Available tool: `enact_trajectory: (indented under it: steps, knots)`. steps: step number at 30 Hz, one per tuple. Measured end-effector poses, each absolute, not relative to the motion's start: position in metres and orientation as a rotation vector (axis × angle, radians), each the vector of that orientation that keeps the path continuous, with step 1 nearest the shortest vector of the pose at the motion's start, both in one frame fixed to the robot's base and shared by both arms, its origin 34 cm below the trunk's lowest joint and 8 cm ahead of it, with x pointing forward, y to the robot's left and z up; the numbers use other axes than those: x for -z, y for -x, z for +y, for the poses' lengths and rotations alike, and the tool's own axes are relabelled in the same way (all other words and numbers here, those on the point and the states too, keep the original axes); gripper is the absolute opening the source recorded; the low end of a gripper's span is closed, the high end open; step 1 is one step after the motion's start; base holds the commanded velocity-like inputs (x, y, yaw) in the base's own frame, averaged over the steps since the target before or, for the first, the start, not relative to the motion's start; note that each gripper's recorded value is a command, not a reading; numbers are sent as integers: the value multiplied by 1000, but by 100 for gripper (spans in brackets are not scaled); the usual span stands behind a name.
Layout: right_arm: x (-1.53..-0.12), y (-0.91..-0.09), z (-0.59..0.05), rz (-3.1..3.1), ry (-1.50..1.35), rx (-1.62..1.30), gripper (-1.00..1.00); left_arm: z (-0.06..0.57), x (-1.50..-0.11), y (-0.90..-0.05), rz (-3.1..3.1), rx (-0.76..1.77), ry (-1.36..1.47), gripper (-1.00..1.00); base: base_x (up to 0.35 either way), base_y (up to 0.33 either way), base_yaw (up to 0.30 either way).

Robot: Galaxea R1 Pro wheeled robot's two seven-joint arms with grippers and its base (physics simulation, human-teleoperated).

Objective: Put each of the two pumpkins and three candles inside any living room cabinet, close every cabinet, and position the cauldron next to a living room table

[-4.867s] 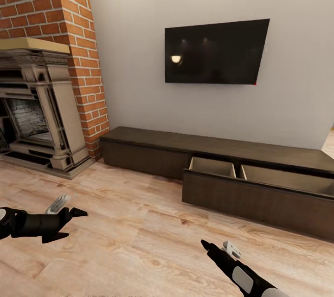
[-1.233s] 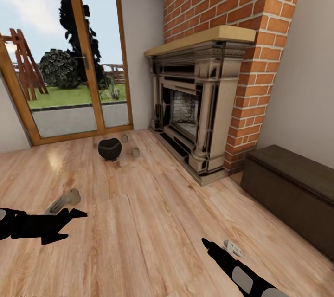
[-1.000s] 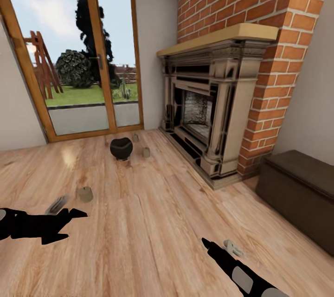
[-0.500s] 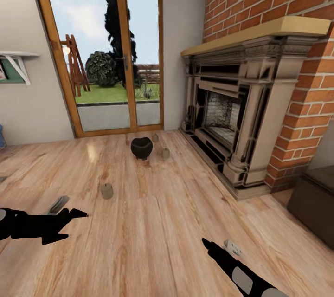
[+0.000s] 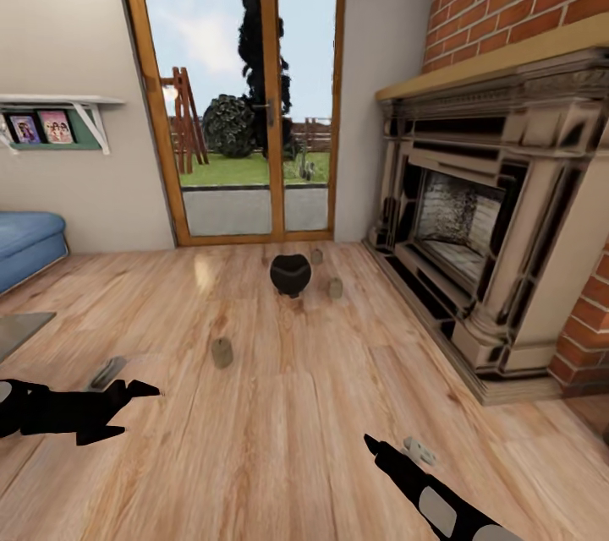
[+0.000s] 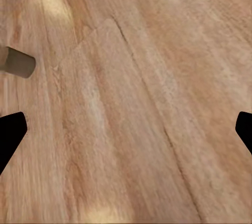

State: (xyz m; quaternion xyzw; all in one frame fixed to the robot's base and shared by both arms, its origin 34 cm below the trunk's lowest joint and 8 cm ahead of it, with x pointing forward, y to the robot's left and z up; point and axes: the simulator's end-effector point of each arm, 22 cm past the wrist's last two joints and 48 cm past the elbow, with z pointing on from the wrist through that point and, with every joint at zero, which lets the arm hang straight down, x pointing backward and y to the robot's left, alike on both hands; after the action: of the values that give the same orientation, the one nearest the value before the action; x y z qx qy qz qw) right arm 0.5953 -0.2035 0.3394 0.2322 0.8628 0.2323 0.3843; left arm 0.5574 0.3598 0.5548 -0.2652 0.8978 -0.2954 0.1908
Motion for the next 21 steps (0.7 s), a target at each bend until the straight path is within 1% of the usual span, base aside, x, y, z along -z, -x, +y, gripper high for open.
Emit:
enact_trajectory:
  steps: [9,17,21]
  knots:
    - [-339,-595,-204,2199,-592,-592,100,360,-555,-557,2523,829,745,100,283,-13,288]
    - [-342,-598,-205,2183,-586,-585,100,361,-554,-557,2523,825,748,100,239,-174,281]
    - [-345,-601,-207,2166,-553,-562,100,361,-554,-557,2524,825,747,100,230,-197,80]
